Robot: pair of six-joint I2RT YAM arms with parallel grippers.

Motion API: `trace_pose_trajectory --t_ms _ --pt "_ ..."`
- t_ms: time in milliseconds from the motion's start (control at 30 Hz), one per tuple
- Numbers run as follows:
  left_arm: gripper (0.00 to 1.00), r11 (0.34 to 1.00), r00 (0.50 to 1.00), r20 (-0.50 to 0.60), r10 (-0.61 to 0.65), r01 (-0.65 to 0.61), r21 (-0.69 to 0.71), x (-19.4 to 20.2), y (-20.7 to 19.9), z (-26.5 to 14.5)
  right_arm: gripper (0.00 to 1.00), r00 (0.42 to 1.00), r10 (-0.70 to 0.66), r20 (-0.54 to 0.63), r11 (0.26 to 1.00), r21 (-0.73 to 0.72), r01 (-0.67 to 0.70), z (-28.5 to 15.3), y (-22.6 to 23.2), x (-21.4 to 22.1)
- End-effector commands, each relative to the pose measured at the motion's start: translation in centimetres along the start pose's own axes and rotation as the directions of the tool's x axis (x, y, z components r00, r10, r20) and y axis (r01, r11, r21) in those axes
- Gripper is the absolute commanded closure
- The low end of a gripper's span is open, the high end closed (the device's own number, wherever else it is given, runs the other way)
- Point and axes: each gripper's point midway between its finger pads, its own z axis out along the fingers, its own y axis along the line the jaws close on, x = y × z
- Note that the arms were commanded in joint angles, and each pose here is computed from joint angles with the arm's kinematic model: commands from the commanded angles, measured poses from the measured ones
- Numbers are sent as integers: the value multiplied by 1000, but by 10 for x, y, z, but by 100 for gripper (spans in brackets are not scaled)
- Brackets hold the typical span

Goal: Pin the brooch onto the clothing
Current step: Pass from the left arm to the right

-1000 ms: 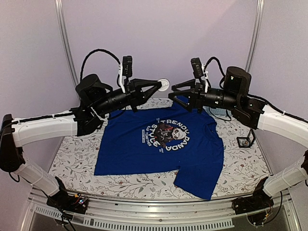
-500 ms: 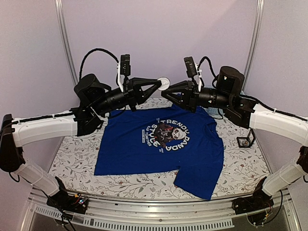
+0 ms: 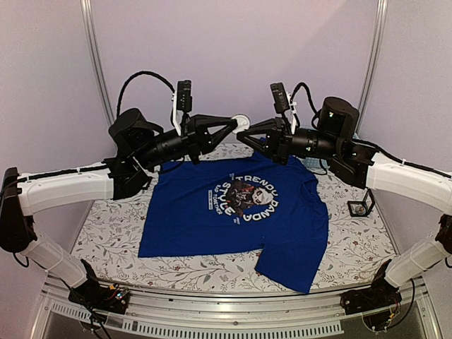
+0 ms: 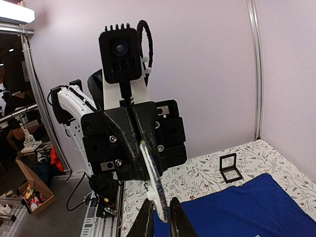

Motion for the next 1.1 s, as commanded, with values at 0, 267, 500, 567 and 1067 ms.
trace_pose_trajectory --t_ms 0,267,500,567,1067 --pt "100 999 1000 -21 -14 15 43 7 -10 2 86 998 -38 42 999 2 38 -4 7 -21" --pt "100 999 1000 -28 -7 8 43 7 -11 1 90 998 -43 45 999 6 42 -4 7 -22" --pt "100 999 999 -49 -18 20 49 14 -11 0 86 998 -48 42 999 9 48 -6 8 -22" --pt "100 998 999 -49 -19 21 53 14 -12 0 90 998 -52 43 999 3 52 -7 10 -23" --pt "33 1000 994 -112 5 -7 -18 19 -6 -17 100 983 -55 -174 997 -63 44 -11 20 1"
